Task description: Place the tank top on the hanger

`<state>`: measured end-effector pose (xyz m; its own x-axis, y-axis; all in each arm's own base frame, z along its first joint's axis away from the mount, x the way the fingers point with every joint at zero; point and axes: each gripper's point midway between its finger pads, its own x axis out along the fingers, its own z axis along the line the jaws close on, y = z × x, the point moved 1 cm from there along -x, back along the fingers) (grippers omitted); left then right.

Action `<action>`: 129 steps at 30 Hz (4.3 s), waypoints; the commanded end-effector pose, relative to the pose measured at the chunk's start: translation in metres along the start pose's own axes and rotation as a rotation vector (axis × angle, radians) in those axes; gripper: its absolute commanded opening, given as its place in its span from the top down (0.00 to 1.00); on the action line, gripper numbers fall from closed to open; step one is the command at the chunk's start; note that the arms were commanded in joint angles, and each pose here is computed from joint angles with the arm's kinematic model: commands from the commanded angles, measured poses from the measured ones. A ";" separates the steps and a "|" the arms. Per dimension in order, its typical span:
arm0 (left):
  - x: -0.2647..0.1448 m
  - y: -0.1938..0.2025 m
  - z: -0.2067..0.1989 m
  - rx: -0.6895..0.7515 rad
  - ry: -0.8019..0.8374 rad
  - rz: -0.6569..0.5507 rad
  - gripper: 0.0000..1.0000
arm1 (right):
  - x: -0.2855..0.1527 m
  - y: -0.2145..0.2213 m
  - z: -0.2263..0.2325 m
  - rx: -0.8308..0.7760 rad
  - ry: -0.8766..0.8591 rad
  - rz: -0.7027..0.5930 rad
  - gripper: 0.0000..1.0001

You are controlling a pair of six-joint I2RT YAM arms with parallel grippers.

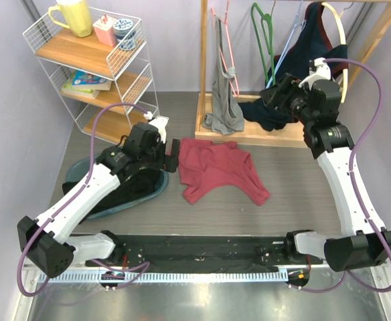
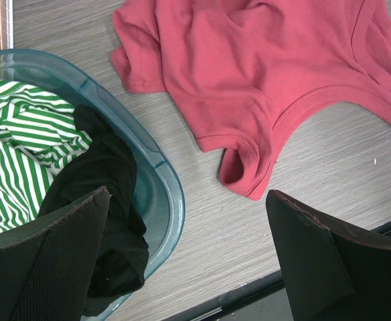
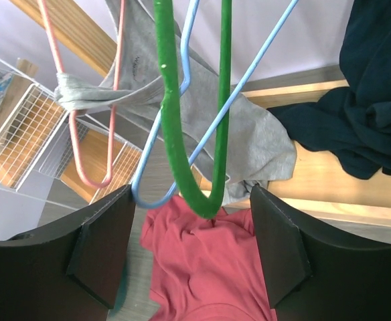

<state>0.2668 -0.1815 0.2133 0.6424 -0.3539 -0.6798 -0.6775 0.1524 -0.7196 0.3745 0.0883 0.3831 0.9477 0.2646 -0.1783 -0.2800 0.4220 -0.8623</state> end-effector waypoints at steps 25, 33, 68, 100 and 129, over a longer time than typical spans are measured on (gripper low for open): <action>-0.011 -0.011 -0.002 0.010 0.020 -0.061 0.00 | -0.015 -0.023 0.030 -0.051 0.091 -0.121 0.69; -0.012 -0.010 -0.004 0.006 0.032 -0.063 0.00 | -0.025 -0.021 0.017 -0.063 0.166 -0.128 0.49; -0.015 -0.009 -0.009 -0.009 0.058 -0.059 0.00 | 0.049 -0.111 -0.012 0.030 0.303 -0.265 0.46; -0.015 -0.008 -0.009 -0.015 0.062 -0.056 0.00 | 0.031 -0.138 0.014 -0.079 0.142 -0.370 0.99; -0.015 -0.006 -0.010 -0.019 0.064 -0.054 0.00 | -0.005 -0.085 -0.005 0.007 0.177 -0.336 0.99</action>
<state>0.2593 -0.1829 0.2196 0.6393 -0.3897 -0.6629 -0.6702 0.1402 -0.7288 0.4015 0.0472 0.4532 0.9994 -0.0328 0.0148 0.0281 0.4540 -0.8906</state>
